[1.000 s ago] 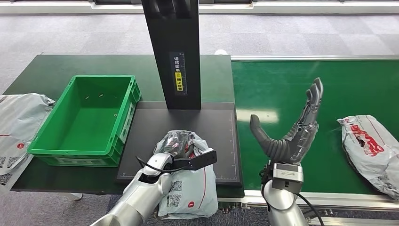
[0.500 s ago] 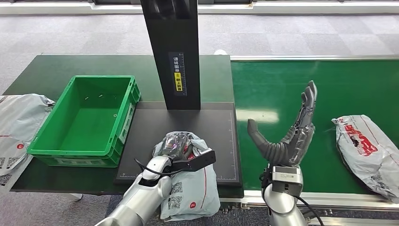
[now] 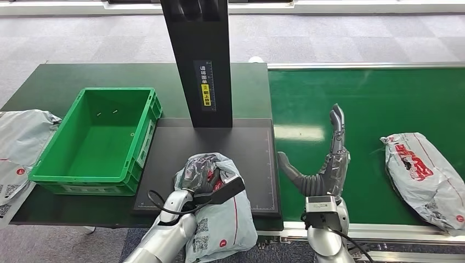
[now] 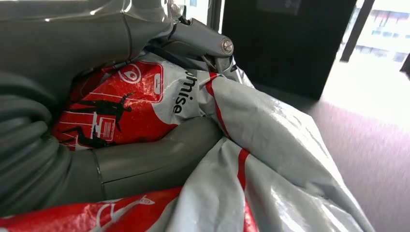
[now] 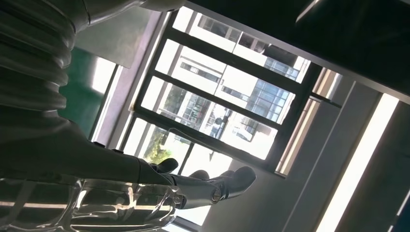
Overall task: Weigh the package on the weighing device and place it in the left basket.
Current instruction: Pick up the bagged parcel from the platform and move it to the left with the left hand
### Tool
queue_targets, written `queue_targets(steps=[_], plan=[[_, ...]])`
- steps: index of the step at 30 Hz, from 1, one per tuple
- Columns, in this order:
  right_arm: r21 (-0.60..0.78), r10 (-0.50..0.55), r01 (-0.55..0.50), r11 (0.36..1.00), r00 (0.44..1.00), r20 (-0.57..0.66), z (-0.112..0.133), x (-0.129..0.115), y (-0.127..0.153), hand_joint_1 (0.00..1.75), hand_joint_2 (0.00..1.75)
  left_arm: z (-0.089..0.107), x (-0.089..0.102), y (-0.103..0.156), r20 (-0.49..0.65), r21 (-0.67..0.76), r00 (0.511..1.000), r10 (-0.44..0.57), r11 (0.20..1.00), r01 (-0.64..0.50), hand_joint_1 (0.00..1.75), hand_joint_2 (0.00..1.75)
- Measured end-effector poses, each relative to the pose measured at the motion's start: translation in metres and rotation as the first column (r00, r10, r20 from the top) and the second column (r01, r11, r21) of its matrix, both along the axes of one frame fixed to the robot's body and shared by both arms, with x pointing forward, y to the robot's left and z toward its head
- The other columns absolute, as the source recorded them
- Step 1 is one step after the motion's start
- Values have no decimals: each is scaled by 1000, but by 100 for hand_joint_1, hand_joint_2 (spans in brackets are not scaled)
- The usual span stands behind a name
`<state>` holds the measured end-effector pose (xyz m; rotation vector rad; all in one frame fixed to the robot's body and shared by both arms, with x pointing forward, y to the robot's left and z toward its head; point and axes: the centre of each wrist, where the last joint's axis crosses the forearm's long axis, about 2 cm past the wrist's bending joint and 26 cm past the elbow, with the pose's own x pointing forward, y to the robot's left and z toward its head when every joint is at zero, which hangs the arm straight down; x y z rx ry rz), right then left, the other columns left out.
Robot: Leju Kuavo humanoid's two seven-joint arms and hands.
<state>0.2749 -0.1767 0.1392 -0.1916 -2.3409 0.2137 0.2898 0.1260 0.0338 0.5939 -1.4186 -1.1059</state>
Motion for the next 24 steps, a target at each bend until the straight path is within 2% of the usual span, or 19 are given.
queue_targets(steps=[6, 14, 18, 24], plan=[[7, 6, -6, 1000, 999, -33, -7, -4, -6, 0, 175, -5, -16, 6, 144, -177, 988, 55, 984, -29, 175, 175], [13, 6, -6, 1000, 999, -40, -9, -5, -8, 0, 175, -4, -24, 9, 209, -248, 973, 94, 968, -40, 175, 175], [32, 8, -6, 999, 999, -47, -13, -8, -9, 0, 175, 0, -29, 14, 334, -344, 935, 116, 939, 6, 175, 175], [52, -7, 11, 999, 998, -68, -23, -17, -12, 0, 175, 16, -26, 28, 508, -425, 846, 162, 901, 83, 175, 175]])
